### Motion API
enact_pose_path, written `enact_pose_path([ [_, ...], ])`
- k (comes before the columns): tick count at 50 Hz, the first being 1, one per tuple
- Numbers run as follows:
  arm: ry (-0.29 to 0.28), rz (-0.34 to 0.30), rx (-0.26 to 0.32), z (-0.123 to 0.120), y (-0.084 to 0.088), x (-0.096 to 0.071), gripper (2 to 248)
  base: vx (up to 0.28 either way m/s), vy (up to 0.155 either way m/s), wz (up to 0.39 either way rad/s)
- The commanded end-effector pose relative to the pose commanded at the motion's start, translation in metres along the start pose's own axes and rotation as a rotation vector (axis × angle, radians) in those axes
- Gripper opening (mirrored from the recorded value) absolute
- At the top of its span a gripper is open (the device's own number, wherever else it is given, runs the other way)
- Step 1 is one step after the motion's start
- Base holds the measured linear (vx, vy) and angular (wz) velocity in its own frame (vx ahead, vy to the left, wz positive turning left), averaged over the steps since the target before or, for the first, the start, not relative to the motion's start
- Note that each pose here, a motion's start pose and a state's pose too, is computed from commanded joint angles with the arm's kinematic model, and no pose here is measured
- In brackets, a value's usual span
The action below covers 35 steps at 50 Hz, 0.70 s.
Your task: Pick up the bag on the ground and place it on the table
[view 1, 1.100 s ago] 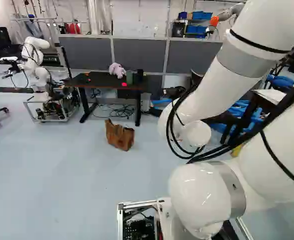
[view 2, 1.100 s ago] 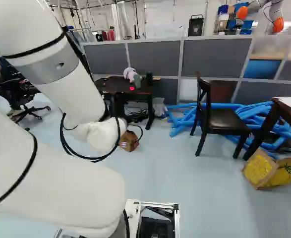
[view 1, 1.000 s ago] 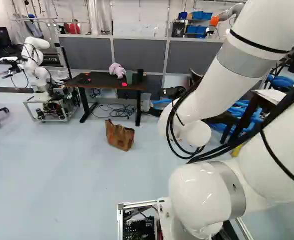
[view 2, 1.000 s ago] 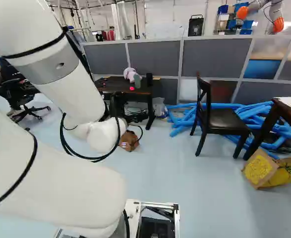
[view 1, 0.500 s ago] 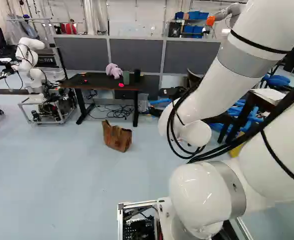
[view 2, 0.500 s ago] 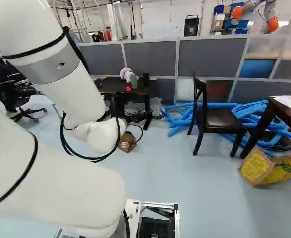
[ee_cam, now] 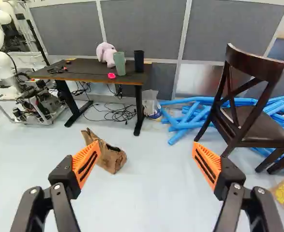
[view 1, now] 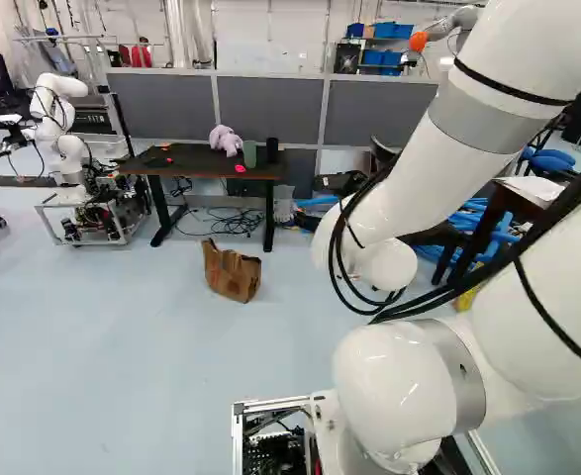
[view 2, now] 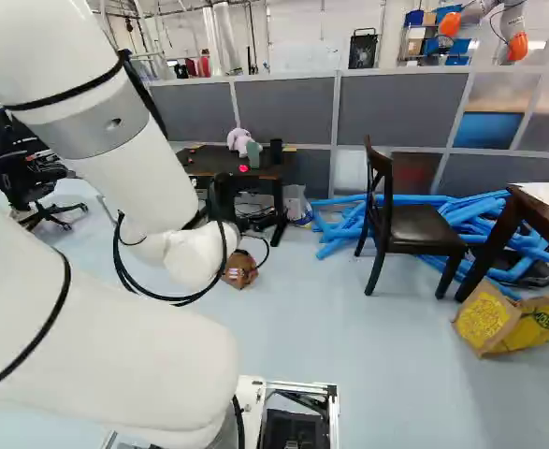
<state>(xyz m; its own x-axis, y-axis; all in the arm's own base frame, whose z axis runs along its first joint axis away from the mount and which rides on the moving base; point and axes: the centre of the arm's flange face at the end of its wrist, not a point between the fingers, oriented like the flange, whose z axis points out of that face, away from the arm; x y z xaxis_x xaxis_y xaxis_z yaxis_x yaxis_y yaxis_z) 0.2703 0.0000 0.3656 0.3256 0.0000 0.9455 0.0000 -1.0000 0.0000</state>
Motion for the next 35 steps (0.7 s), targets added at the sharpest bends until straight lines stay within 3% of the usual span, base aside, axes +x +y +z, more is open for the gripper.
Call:
enact_pose_path([
  [35,0.000,0.000,0.000,0.0000,0.0000,0.0000,247,0.121,0.000,-0.009],
])
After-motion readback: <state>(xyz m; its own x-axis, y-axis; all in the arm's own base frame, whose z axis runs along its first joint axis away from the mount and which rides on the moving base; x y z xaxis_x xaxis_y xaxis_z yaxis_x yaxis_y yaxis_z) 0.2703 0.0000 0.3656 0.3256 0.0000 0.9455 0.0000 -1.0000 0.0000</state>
